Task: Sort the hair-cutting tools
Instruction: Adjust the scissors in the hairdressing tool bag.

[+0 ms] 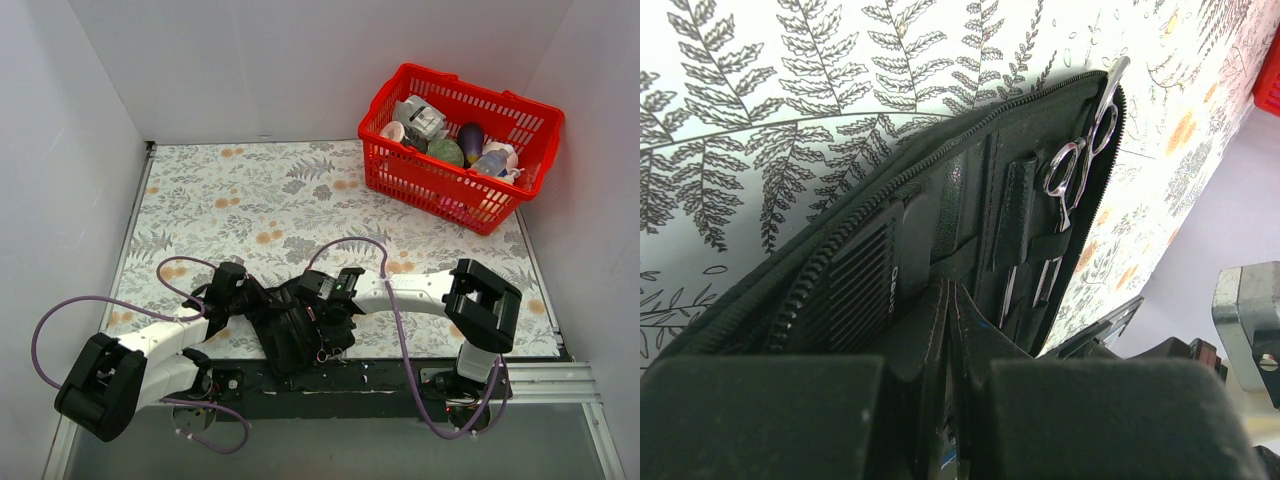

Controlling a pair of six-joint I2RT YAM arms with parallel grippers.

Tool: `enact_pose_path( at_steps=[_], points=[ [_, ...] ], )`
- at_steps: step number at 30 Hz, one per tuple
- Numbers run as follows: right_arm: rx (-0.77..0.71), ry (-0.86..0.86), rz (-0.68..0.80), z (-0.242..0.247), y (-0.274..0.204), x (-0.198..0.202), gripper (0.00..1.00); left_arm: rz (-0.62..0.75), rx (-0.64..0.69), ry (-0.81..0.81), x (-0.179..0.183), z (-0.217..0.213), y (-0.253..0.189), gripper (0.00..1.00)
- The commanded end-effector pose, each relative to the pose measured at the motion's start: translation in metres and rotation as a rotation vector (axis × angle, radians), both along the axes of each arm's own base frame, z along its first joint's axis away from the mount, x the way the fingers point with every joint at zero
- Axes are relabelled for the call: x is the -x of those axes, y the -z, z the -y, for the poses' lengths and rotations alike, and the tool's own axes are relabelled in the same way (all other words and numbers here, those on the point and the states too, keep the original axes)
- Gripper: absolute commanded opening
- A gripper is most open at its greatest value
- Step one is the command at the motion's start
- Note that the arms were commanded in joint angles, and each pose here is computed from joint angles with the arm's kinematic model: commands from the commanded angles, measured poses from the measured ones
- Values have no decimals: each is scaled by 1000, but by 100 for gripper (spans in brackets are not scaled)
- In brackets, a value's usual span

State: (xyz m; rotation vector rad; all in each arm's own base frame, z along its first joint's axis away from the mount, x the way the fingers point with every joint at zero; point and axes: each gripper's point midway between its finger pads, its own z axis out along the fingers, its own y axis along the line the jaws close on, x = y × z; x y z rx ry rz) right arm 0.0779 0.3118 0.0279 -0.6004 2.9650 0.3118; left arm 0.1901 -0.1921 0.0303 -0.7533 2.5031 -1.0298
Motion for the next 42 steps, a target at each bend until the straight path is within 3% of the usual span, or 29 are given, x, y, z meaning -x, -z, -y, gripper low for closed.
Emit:
enact_pose_path(
  at_steps=[1,35,42],
  points=[
    [24,-34,1,-10,2,-4,1,22,-14,-2,-2,-2,-3,0],
    [126,-27,31,-15,-6,-47,1,12,-31,0,-4,-2,-1,0],
    [84,8,86,-37,1,-84,1,5,-32,8,-2,-2,-1,0]
  ],
)
